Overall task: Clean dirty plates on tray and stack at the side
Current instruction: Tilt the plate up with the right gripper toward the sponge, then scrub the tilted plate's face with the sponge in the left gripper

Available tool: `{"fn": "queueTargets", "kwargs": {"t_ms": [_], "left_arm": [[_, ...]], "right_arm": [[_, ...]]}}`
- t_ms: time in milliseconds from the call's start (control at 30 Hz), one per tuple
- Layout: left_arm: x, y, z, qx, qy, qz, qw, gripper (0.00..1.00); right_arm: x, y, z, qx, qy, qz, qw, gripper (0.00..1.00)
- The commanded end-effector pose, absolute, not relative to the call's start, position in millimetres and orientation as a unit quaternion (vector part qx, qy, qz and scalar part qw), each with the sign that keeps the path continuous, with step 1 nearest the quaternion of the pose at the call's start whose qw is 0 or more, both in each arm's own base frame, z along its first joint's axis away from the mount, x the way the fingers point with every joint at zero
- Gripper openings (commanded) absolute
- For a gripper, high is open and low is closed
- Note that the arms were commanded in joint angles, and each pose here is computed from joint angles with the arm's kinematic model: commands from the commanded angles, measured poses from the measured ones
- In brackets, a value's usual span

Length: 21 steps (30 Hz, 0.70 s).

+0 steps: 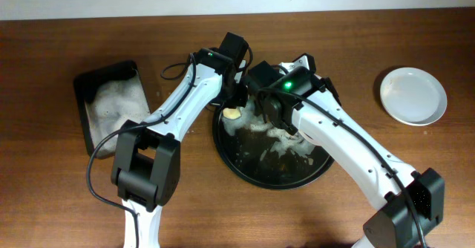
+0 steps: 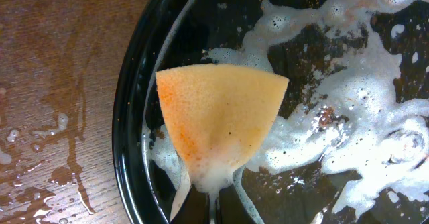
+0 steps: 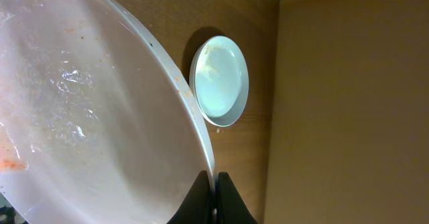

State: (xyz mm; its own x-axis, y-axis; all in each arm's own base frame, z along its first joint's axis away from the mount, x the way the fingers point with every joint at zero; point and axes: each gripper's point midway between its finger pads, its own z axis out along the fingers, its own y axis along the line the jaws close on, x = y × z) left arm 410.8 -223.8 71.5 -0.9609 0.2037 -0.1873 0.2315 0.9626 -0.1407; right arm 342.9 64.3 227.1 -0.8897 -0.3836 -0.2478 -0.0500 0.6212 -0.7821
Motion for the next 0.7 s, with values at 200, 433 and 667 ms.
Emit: {"fn": "queueTargets", "kwargs": {"t_ms": [200, 433, 667], "left_arm": [[415.9, -226.0, 92.3, 0.12, 0.983, -0.085, 0.114, 0.01], [409.5, -277.2, 110.0, 0.149, 0.955, -0.232, 0.105, 0.0], [380.2, -328.3, 148.7, 0.188, 0.89, -0.412, 0.056, 0.0]], "right_arm": [[344.6, 63.4, 243.9, -0.111, 0.868, -0.427, 0.228, 0.04], [323.4, 58.1, 195.1, -0.004, 0.953, -0.273, 0.134, 0.04], [319.2, 46.9, 188.2, 0.07, 0.959, -0.247, 0.117, 0.04]]}}
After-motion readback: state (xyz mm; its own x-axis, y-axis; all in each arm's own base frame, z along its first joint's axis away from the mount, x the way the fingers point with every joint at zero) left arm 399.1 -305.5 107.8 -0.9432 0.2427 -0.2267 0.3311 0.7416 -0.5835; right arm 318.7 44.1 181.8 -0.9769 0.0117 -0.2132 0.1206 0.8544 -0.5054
